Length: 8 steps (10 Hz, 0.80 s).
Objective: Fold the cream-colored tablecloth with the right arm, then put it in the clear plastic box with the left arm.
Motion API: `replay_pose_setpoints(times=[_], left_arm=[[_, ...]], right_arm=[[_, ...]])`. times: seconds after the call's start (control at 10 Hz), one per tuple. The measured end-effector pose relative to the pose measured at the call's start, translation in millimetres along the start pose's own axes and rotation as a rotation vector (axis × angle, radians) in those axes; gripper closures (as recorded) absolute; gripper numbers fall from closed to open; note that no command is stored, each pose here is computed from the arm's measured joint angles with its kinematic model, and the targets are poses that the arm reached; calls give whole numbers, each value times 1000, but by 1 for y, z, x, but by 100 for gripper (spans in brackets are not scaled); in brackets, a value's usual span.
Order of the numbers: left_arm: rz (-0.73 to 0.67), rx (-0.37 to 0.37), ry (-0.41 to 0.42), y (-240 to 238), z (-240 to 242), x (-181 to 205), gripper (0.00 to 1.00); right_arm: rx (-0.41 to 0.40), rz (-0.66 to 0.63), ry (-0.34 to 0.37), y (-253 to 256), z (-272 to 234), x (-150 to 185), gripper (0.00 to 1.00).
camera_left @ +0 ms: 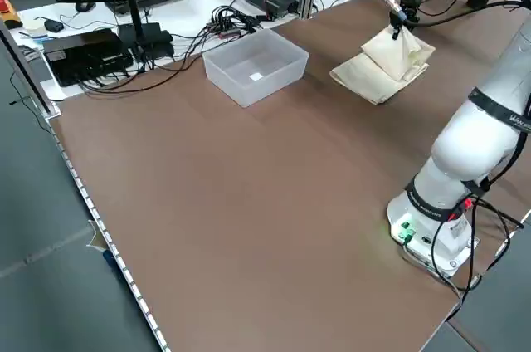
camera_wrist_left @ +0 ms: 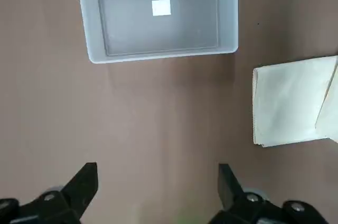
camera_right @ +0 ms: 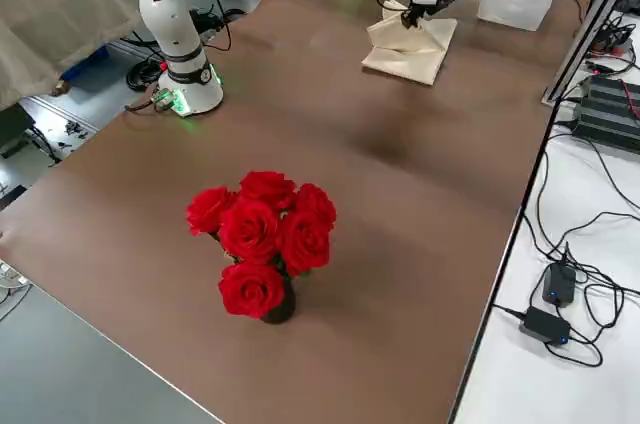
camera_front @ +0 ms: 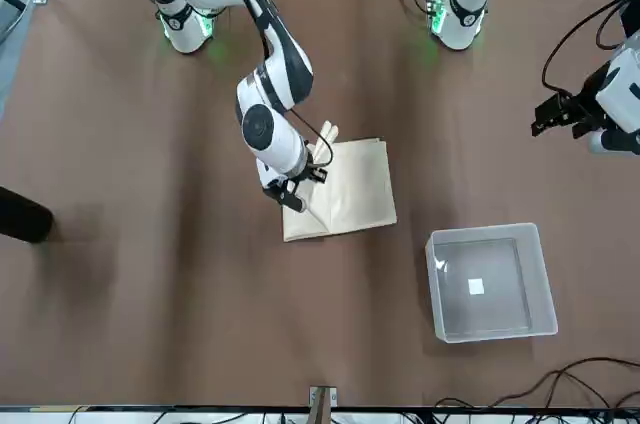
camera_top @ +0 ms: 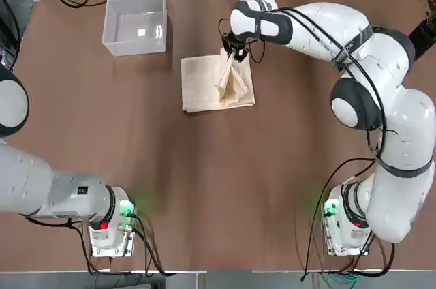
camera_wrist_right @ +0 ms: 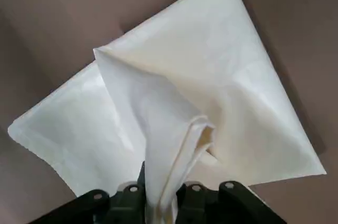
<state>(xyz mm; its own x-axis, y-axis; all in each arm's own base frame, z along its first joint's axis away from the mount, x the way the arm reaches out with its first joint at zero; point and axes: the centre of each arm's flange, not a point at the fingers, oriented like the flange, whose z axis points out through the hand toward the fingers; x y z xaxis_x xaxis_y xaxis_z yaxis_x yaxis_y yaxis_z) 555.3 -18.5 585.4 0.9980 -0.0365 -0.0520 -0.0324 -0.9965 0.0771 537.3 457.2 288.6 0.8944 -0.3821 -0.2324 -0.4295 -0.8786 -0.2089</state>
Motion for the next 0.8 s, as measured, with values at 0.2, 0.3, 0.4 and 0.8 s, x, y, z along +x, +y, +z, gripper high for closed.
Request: replay_pose_setpoints(times=[0.2, 0.3, 0.4, 0.8], left_arm=[[1, 0, 0, 1, 0, 0, 0], [2, 0, 1, 1, 0, 0, 0], [2, 0, 1, 1, 0, 0, 0], [2, 0, 1, 1, 0, 0, 0]], right_arm=[[-5, 2, -1, 1, 3, 1, 92], [-8, 3, -1, 2, 6, 2, 92], [-8, 4, -1, 2, 7, 2, 92], [6, -17, 2, -12, 4, -13, 92]])
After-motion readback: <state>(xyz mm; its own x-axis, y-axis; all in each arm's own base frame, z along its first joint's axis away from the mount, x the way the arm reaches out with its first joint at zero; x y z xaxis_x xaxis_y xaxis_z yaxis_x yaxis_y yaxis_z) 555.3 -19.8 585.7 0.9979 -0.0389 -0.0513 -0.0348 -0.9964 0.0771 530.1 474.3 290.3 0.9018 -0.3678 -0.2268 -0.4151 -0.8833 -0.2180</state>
